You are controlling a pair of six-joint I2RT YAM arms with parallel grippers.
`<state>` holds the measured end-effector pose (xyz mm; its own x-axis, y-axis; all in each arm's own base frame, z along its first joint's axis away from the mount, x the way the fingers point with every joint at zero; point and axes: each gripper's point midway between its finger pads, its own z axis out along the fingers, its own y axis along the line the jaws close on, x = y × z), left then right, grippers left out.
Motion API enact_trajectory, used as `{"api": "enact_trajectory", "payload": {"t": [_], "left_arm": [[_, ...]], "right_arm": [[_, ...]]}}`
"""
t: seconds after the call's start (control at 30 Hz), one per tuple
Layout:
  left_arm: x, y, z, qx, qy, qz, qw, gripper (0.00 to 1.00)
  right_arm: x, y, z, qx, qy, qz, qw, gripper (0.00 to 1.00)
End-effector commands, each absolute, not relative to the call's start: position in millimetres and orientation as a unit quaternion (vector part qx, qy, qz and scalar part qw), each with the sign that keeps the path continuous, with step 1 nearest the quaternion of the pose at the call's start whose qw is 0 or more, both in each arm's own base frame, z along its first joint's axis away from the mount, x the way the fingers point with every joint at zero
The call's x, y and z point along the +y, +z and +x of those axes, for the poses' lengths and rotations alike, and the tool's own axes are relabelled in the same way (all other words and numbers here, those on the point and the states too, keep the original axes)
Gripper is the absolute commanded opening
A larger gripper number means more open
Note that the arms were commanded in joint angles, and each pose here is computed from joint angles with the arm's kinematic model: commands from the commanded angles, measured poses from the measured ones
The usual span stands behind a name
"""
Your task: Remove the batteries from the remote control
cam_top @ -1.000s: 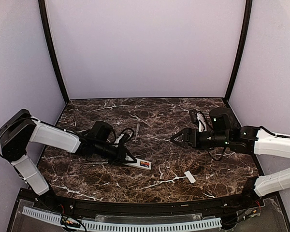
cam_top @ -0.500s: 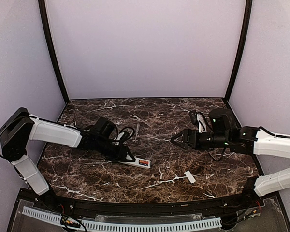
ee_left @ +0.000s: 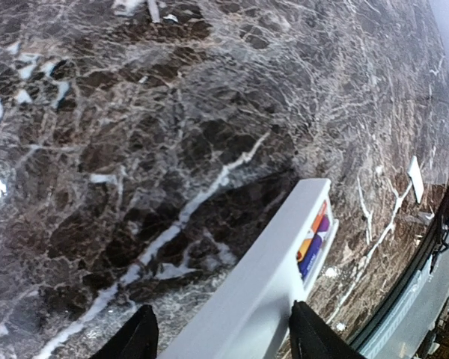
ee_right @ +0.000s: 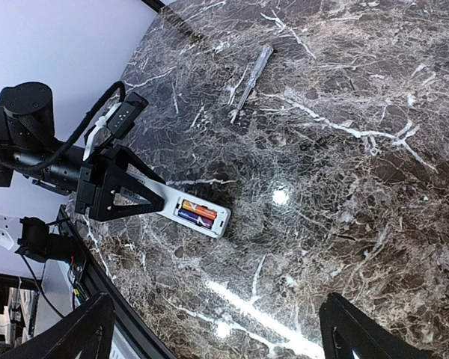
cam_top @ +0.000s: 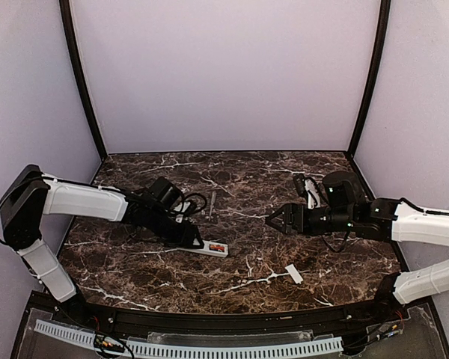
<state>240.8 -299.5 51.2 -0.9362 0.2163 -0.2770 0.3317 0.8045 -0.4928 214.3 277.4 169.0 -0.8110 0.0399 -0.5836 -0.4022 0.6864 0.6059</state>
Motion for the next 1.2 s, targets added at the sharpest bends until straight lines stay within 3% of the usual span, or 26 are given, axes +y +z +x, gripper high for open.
{"api": "enact_trajectory", "payload": {"t": [0.0, 0.23, 0.3, 0.4, 0.47, 0.77, 0.93, 1.03, 1.17], "left_arm": [[-280.7, 40.3, 240.9, 0.959, -0.211, 0.161, 0.096, 0.61], [-272.8, 40.3, 246.5, 0.962, -0.181, 0.171, 0.107, 0.67], [-269.2, 42.4, 248.5, 0.964, -0.167, 0.177, 0.111, 0.71], [-262.2, 45.6, 249.5, 0.966, -0.146, 0.184, 0.112, 0.86], [-259.1, 49.0, 252.1, 0.966, -0.136, 0.187, 0.118, 0.9], [-262.0, 66.0, 264.1, 0.958, -0.127, 0.211, 0.147, 0.9], [-271.1, 94.2, 295.3, 0.945, -0.115, 0.218, 0.217, 0.88], [-281.1, 105.1, 321.8, 0.927, -0.128, 0.22, 0.274, 0.98], [-294.6, 111.8, 348.4, 0.924, -0.176, 0.201, 0.272, 0.99]], "right_arm": [[276.0, 170.7, 219.4, 0.868, 0.382, -0.102, 0.301, 0.95], [274.4, 169.4, 218.4, 0.868, 0.381, -0.103, 0.3, 0.95], [273.7, 168.6, 218.2, 0.869, 0.381, -0.102, 0.3, 0.95], [273.0, 167.2, 218.3, 0.869, 0.379, -0.102, 0.3, 0.95], [272.7, 166.8, 218.4, 0.87, 0.378, -0.102, 0.3, 0.95], [271.0, 160.6, 220.1, 0.872, 0.369, -0.107, 0.303, 0.96], [270.3, 158.2, 226.5, 0.867, 0.357, -0.124, 0.324, 0.97], [267.1, 155.8, 236.7, 0.864, 0.343, -0.126, 0.347, 0.99], [267.0, 154.1, 252.4, 0.859, 0.325, -0.136, 0.371, 0.99]]}}
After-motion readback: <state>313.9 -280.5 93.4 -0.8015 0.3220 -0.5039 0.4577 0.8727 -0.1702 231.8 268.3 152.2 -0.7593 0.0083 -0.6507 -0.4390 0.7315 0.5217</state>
